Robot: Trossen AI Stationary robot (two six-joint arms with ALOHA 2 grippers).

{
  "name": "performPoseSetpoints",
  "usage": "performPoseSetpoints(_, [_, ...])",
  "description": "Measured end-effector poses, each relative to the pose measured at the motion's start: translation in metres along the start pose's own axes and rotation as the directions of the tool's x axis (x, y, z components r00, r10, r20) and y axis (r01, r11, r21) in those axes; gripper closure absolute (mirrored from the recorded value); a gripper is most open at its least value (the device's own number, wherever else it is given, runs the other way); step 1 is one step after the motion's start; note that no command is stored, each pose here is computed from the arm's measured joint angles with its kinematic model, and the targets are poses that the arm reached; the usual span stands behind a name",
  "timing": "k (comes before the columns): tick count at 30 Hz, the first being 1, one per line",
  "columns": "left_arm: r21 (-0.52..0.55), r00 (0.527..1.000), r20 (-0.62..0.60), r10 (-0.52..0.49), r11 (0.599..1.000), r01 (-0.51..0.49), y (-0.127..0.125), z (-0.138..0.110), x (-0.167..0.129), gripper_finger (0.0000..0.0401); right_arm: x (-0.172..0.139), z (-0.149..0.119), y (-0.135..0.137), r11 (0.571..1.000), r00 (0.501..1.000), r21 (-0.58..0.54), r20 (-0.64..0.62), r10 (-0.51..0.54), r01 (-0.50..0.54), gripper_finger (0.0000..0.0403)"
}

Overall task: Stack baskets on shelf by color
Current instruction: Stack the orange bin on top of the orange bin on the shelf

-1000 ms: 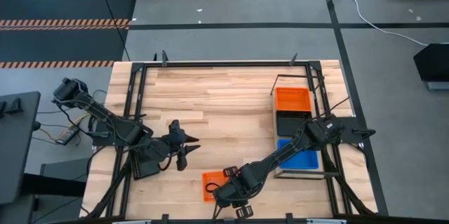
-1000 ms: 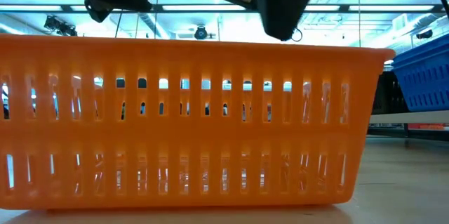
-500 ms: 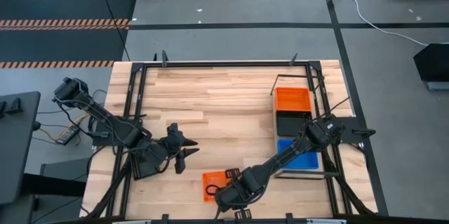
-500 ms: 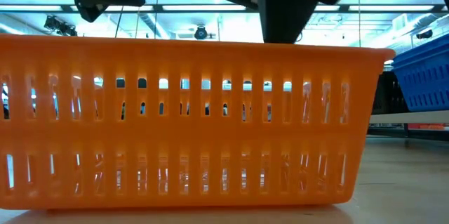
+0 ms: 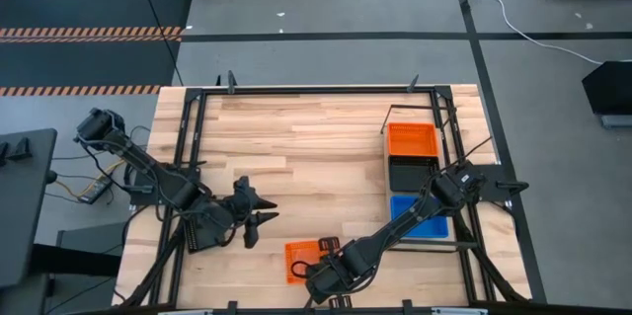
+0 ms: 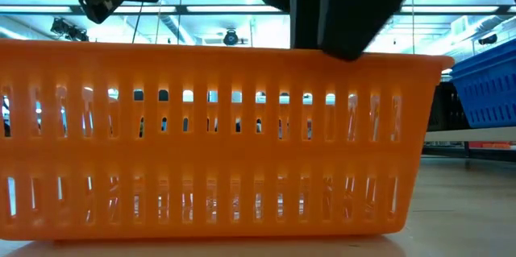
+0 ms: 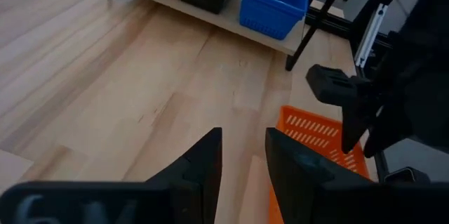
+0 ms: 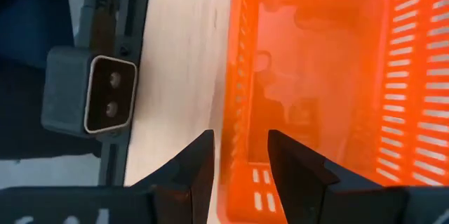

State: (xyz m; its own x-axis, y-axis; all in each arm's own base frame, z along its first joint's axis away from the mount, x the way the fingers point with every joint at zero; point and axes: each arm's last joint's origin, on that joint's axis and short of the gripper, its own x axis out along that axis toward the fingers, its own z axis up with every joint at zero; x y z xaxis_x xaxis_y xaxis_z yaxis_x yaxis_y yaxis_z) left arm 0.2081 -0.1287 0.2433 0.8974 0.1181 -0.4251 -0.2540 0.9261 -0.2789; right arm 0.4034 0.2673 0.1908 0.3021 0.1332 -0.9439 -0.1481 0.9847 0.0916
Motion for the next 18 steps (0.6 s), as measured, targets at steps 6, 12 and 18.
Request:
performPoseSetpoints(6, [0.006,1.0,-0.001,-0.011,1.0,0.011,-0.003,-0.002,-0.002,0.0285,0.015,-0.008,-0.003,1.0,1.0,0.007,-0.009,-0.025,0.025,0.0262])
performPoseSetpoints(12, [-0.019,1.0,-0.001,-0.011,1.0,0.011,-0.003,-0.002,-0.002,0.0285,0.017,-0.01,-0.007,0.997,0.997,-0.012,-0.021,-0.074,0.074,0.027])
performPoseSetpoints(18, [-0.019,1.0,-0.001,-0.011,1.0,0.011,-0.003,-0.002,-0.002,0.0285,0.017,-0.008,-0.018,0.996,0.996,-0.049,-0.045,-0.08,0.078,0.0361])
